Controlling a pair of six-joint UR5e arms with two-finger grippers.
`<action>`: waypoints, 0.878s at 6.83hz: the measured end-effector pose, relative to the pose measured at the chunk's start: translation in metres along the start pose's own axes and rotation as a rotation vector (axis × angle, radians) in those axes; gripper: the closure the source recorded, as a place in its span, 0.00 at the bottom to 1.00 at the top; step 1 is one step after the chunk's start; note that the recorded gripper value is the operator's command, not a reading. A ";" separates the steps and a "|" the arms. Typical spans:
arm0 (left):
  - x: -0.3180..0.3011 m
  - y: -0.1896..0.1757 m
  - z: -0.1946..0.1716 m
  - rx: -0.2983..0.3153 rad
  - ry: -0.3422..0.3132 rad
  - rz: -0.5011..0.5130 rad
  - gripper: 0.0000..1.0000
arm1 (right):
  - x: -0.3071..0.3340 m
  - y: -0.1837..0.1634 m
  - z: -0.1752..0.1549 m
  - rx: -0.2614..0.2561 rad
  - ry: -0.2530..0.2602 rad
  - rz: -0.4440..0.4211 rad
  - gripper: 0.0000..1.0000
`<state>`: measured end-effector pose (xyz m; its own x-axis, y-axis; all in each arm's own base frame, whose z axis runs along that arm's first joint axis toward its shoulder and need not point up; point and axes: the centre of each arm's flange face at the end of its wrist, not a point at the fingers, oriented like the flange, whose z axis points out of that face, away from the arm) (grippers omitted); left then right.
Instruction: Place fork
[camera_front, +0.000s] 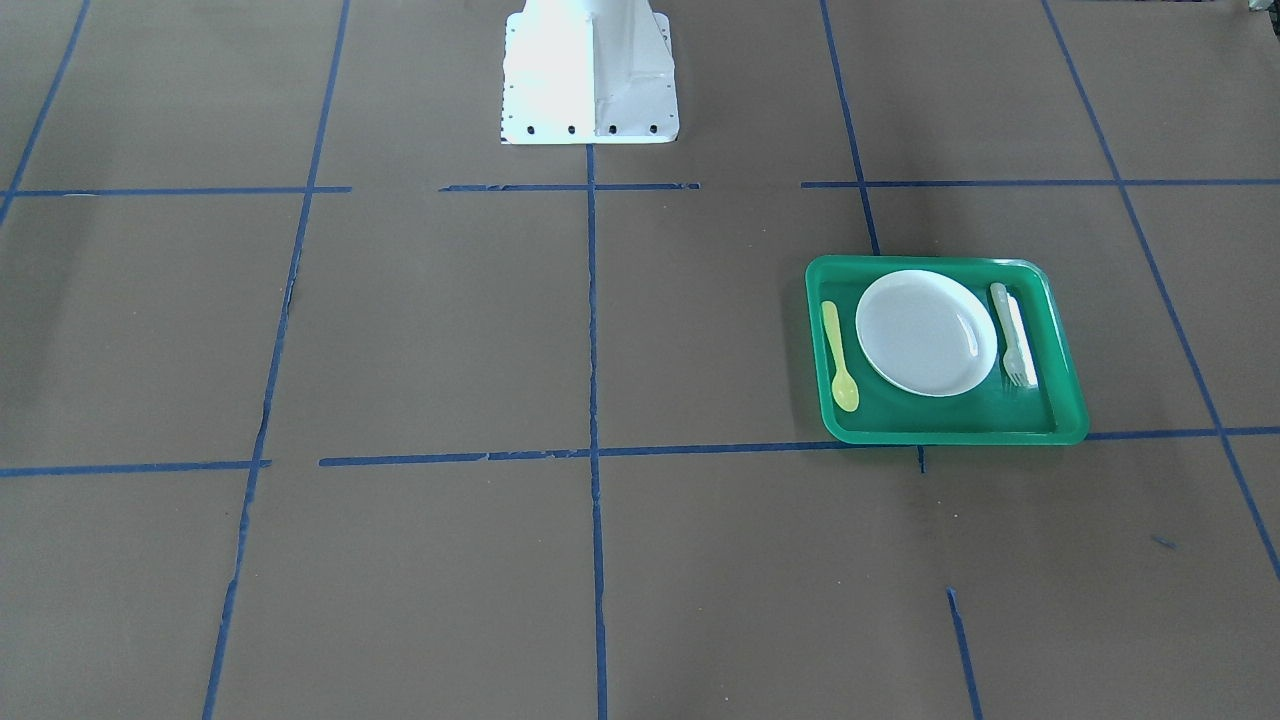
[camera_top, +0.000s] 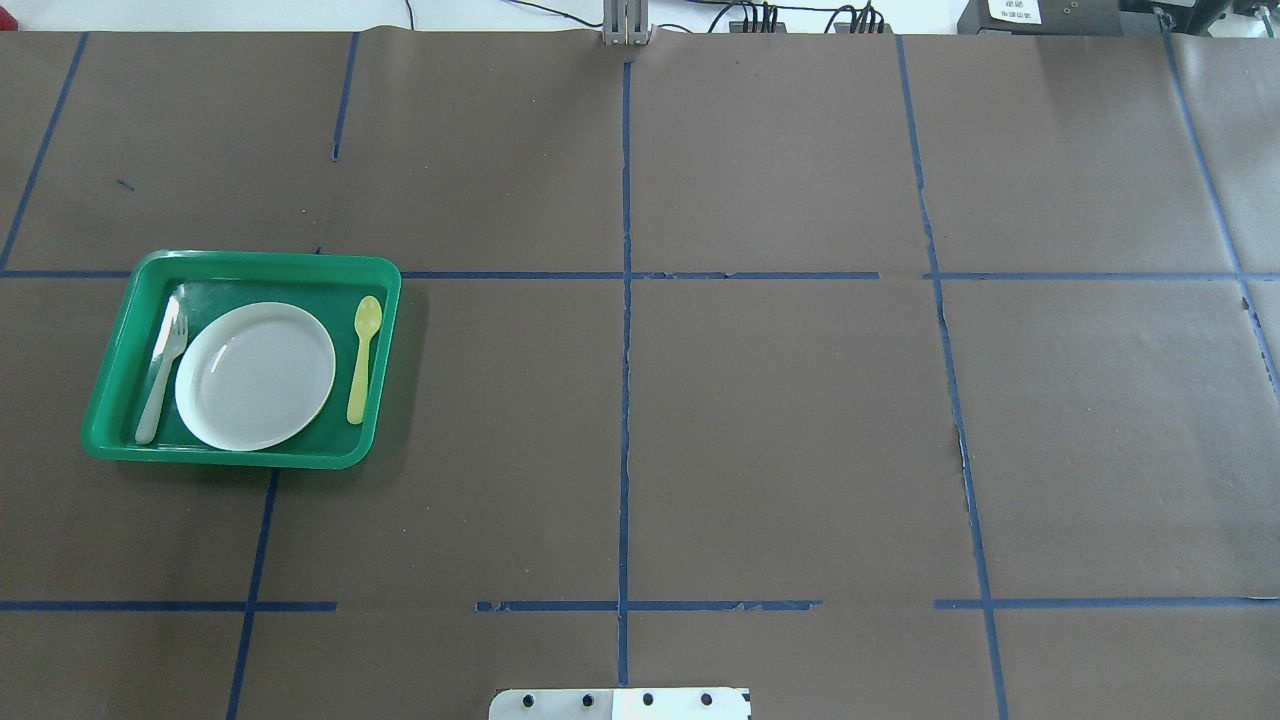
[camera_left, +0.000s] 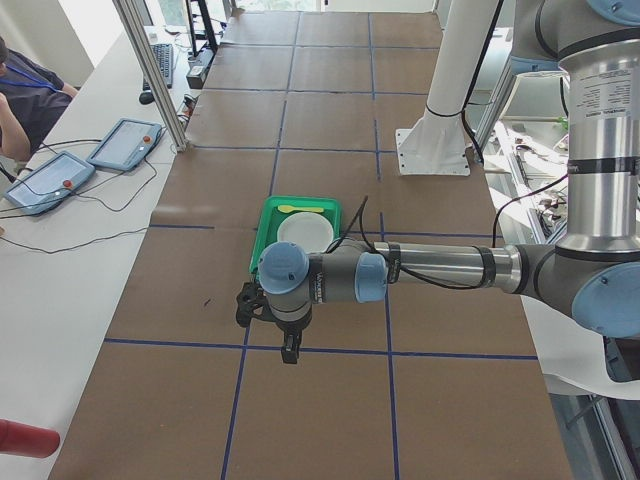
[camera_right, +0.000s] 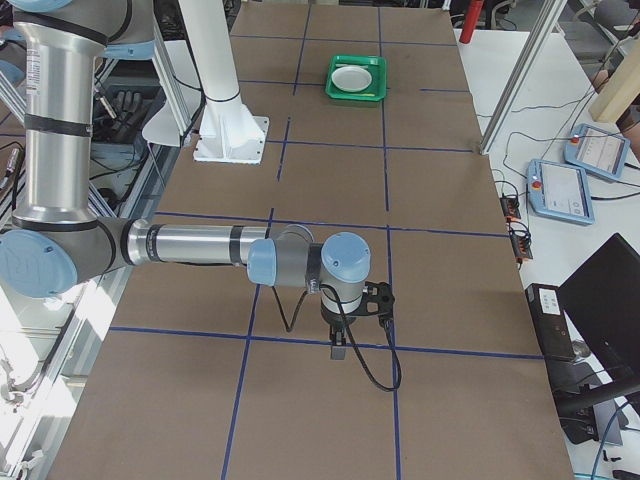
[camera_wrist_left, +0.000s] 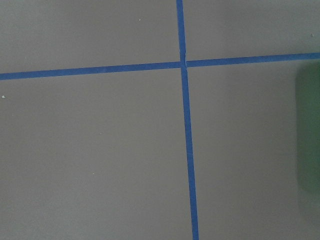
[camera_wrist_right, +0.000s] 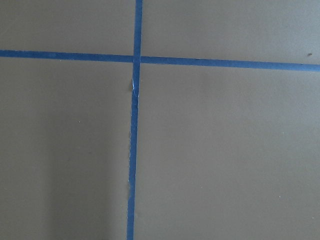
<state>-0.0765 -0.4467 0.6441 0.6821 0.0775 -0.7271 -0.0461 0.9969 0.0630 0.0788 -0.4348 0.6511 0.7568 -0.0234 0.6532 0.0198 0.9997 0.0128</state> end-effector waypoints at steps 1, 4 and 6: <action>0.001 -0.002 -0.001 0.001 -0.002 0.002 0.00 | 0.000 0.000 0.000 0.000 0.000 0.000 0.00; 0.000 -0.003 -0.001 0.001 -0.004 0.001 0.00 | 0.000 0.000 0.000 0.000 0.000 0.000 0.00; 0.001 -0.003 -0.002 0.002 -0.004 0.002 0.00 | 0.000 0.000 0.000 0.000 0.000 0.000 0.00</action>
<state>-0.0770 -0.4495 0.6423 0.6849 0.0795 -0.7243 -0.0460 0.9968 0.0659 0.0788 -0.4348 0.6511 0.7568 -0.0238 0.6532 0.0202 0.9997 0.0131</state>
